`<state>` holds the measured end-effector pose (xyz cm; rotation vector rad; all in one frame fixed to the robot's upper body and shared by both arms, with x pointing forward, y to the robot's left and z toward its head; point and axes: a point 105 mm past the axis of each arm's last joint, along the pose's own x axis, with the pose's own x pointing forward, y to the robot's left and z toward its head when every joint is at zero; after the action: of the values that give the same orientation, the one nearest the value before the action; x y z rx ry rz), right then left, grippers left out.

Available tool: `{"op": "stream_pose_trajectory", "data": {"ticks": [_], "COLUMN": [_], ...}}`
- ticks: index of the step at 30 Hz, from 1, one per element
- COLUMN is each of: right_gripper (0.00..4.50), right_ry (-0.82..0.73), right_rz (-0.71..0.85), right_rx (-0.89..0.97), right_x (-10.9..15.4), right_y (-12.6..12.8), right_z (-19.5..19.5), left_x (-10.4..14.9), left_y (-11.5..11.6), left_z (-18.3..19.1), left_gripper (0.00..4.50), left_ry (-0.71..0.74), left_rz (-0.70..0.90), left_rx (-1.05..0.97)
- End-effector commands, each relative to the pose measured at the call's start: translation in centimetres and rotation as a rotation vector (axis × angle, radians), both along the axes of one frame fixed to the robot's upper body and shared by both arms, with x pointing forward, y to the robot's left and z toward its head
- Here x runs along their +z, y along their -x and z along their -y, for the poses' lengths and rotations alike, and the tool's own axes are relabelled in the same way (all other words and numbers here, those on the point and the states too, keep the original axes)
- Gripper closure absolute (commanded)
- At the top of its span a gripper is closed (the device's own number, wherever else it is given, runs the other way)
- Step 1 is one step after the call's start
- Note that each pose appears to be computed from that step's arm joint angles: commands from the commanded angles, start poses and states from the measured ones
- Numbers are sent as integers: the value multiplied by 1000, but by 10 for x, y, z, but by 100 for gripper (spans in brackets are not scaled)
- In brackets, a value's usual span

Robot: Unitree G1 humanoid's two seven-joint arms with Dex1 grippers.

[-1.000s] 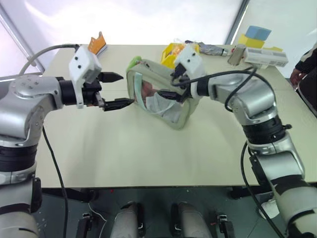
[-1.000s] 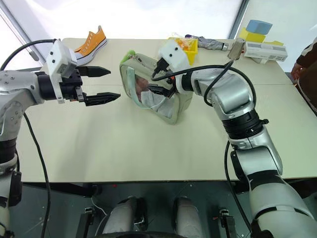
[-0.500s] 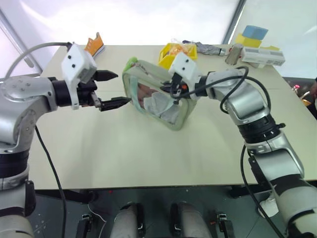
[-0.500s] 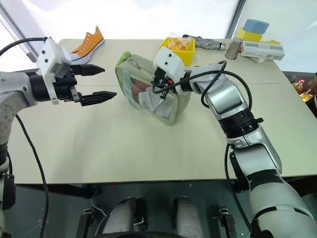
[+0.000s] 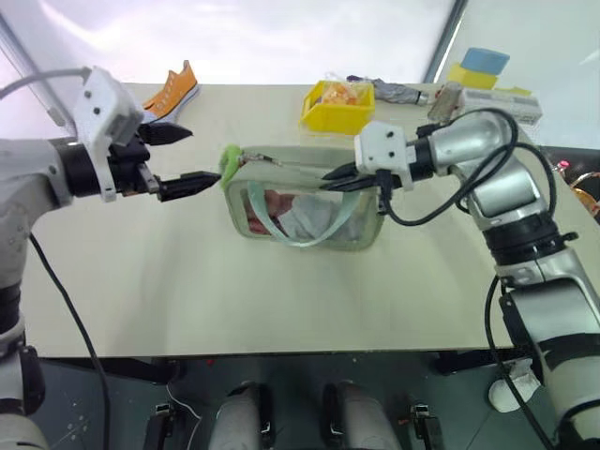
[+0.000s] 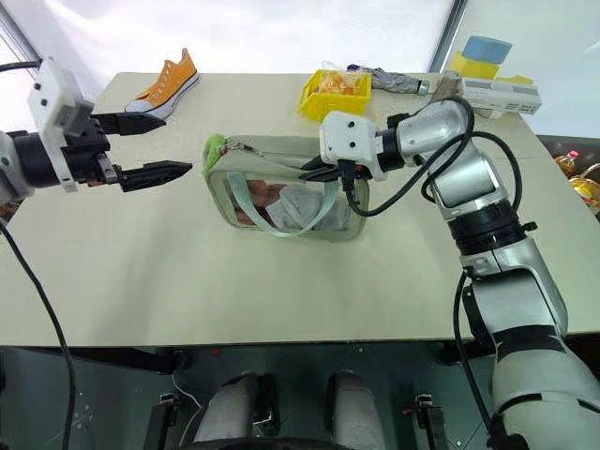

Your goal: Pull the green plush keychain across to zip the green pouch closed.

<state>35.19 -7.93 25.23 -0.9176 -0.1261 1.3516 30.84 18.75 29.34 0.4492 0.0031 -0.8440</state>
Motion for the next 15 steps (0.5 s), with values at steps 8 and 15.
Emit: {"op": "stream_pose_trajectory", "data": {"ticks": [8,15], "right_gripper": [447,301], "right_ry": [-87,-51], "right_rz": [47,4], "right_rx": [24,-18], "right_x": [23,3], "right_y": [11,13], "right_z": [0,12], "left_x": [10,8], "left_y": [0,-6], "left_z": [5,2], "left_gripper": [0,0], "left_ry": [5,0], "left_rz": [46,38], "left_rx": [-25,-22]}}
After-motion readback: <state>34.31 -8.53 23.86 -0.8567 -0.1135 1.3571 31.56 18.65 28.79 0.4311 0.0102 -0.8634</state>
